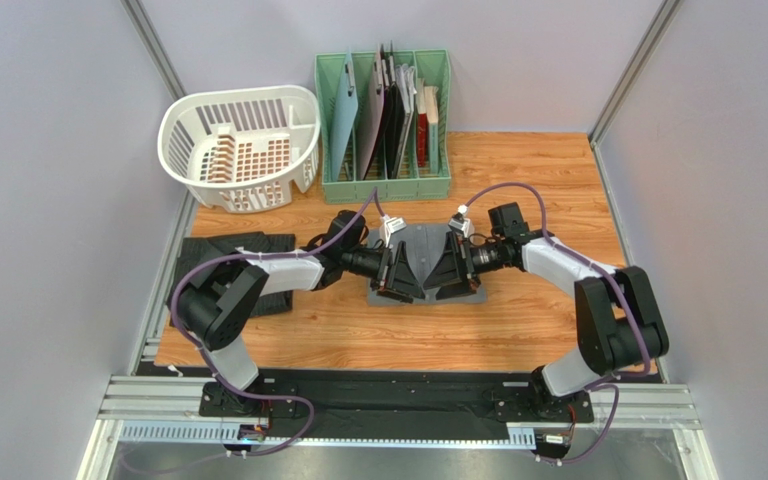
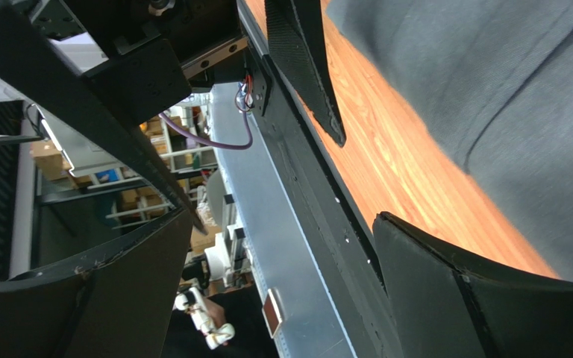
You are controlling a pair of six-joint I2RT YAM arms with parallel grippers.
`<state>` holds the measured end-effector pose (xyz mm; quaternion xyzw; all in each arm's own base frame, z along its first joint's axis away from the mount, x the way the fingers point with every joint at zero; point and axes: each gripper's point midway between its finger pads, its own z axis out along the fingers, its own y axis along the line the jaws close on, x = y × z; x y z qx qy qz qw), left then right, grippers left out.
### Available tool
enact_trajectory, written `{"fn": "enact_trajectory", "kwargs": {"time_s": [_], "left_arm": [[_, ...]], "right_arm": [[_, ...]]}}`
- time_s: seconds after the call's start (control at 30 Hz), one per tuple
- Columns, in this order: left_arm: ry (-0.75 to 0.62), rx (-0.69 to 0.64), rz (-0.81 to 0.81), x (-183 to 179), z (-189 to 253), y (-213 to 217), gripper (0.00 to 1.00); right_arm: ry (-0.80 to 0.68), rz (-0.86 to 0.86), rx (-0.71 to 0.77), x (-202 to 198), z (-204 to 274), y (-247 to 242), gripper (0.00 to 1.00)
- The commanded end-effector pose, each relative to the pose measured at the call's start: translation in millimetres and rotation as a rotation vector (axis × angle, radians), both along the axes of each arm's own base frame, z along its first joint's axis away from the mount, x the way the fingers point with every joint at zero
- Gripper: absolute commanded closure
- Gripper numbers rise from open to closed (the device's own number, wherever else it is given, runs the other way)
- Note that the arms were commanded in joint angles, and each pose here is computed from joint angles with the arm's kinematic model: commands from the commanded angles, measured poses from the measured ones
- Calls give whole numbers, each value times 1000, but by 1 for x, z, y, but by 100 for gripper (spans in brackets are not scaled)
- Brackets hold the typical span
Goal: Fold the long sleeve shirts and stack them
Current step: Fold the shirt
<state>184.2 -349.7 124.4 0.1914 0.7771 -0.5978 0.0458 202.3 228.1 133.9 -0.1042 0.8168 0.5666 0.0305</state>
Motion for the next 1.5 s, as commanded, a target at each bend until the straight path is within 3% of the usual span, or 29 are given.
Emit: {"fn": "enact_trajectory", "kwargs": {"time_s": [0.0, 0.2, 0.3, 0.37, 0.47, 0.57, 0.73, 0.83, 0.97, 1.13, 1.27, 1.4, 1.47], "left_arm": [[-2, -104, 61, 21, 18, -16, 1], [95, 138, 197, 39, -57, 4, 1], [160, 266, 253, 37, -101, 24, 1], [187, 311, 284, 36, -119, 33, 1], [231, 343, 304, 33, -129, 50, 1], [193, 235, 266, 33, -97, 58, 1], [-159, 29, 134, 51, 18, 35, 1], [-226, -14, 132, 74, 45, 18, 4], [-218, 6, 242, 123, 39, -2, 6], [-95, 74, 382, 183, -3, -15, 8], [55, 215, 570, 219, -62, 16, 12], [166, 340, 612, 213, -96, 35, 13], [214, 378, 604, 198, -105, 42, 13]], "right_arm": [[-1, 17, 61, 18, -5, 7, 0], [67, -18, -15, 48, -62, -4, 0], [205, -46, -57, 46, -101, -12, 0], [283, -72, -63, 42, -114, -16, 0], [279, -104, -47, 39, -106, -20, 0], [216, -84, -20, 41, -79, -25, 0], [58, -106, 32, 72, 0, -27, 0], [-7, -156, 64, 109, 19, -21, 0], [-15, -193, 80, 154, 13, -12, 0], [-35, -240, 95, 207, 2, 0, 1], [58, -283, 1, 221, -61, -15, 6], [115, -313, -103, 223, -110, -31, 19], [85, -305, -147, 229, -116, -33, 21]]}}
